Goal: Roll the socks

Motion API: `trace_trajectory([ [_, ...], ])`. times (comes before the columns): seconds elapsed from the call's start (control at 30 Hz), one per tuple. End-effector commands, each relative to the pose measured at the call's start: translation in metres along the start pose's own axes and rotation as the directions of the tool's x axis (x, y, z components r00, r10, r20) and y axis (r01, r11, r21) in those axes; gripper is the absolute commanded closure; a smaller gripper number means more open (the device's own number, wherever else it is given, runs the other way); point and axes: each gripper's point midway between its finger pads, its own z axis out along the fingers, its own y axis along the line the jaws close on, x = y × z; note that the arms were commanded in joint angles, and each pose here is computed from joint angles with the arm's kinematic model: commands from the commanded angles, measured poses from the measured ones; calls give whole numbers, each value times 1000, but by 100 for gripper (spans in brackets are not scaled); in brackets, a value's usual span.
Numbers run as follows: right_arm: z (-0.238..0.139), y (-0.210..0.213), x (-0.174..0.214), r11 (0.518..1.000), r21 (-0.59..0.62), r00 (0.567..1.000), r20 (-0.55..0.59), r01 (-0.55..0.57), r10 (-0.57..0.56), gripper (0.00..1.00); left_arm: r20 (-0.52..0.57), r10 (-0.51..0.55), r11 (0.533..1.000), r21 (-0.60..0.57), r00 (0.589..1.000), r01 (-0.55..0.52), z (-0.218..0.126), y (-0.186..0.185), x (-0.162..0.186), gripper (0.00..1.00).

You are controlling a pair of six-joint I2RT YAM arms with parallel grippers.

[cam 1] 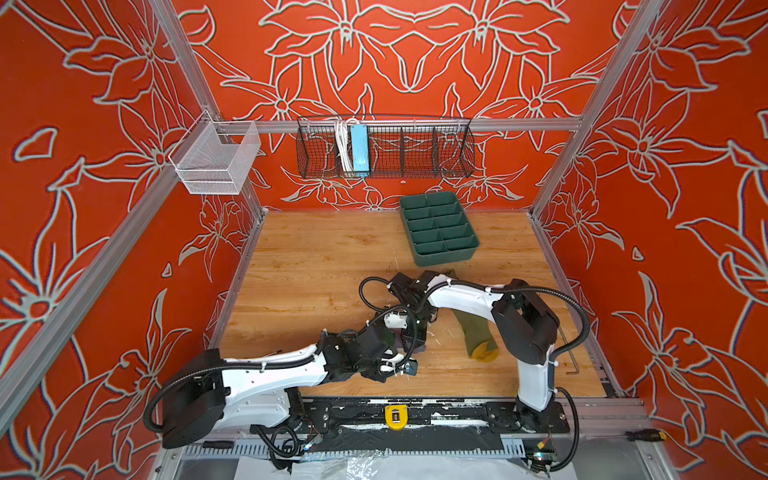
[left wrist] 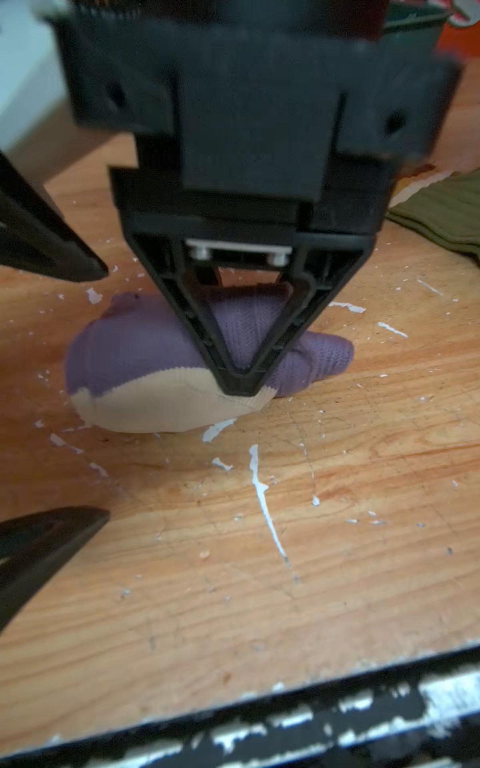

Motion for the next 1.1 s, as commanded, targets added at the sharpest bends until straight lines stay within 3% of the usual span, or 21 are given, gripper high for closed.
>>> trace_trajectory([
  [0.0,17,6,4,998,-65,1000,-28,-1,-1,100,33,-58,994,-96,998,61,6,27,-8,21],
  [0.2,14,11,2,996,-89,1000,-14,-5,4,100,-25,-84,992,-101,996,81,22,34,12,27],
  [0.5,4,23,-11,990,-141,999,48,-6,13,100,8,-141,989,-49,990,141,42,31,7,34],
  [0.77,-4,28,-21,987,-159,995,94,-8,24,100,59,-172,985,-1,983,173,54,25,-4,61],
  [1.0,-12,32,-26,987,-159,991,129,-7,28,100,40,-181,984,3,983,181,61,26,-6,100],
  [1.07,-15,33,-27,989,-150,989,146,-5,27,100,36,-199,980,-2,979,200,60,29,-7,100],
])
